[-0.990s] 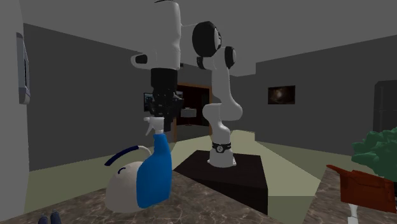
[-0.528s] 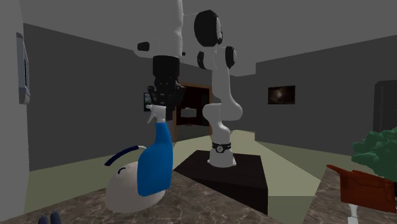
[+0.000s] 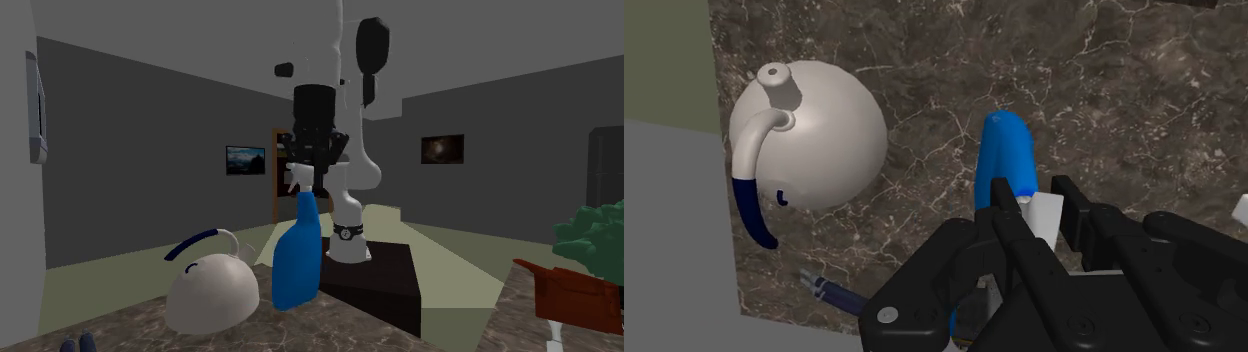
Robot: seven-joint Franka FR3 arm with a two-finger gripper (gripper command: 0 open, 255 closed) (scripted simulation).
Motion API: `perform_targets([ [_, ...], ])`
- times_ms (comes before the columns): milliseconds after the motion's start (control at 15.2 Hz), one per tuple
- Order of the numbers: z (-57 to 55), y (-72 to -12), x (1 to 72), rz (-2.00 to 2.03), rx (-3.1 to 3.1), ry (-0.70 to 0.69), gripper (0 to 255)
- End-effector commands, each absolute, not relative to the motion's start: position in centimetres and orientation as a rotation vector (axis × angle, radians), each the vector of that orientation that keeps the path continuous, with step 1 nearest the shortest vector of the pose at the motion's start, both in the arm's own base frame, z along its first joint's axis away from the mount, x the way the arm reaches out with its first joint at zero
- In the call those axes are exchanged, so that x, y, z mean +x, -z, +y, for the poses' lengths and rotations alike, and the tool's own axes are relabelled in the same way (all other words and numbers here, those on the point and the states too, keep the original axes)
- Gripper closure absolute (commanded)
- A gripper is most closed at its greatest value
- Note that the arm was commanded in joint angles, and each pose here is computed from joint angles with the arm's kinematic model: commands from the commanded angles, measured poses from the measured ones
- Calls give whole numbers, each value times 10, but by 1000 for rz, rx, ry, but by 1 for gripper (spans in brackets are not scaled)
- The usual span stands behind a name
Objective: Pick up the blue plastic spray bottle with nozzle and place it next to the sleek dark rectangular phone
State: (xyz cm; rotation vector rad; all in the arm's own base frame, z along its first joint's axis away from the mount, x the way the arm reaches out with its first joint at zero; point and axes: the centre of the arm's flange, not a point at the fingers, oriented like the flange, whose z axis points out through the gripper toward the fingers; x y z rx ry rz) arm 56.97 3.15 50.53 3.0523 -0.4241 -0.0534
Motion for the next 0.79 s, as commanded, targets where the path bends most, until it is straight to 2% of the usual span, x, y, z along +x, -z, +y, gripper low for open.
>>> perform_targets([
  [0,59,-505,564,-426,3052,53,255],
  [726,200,-506,532,-426,3052,53,255],
])
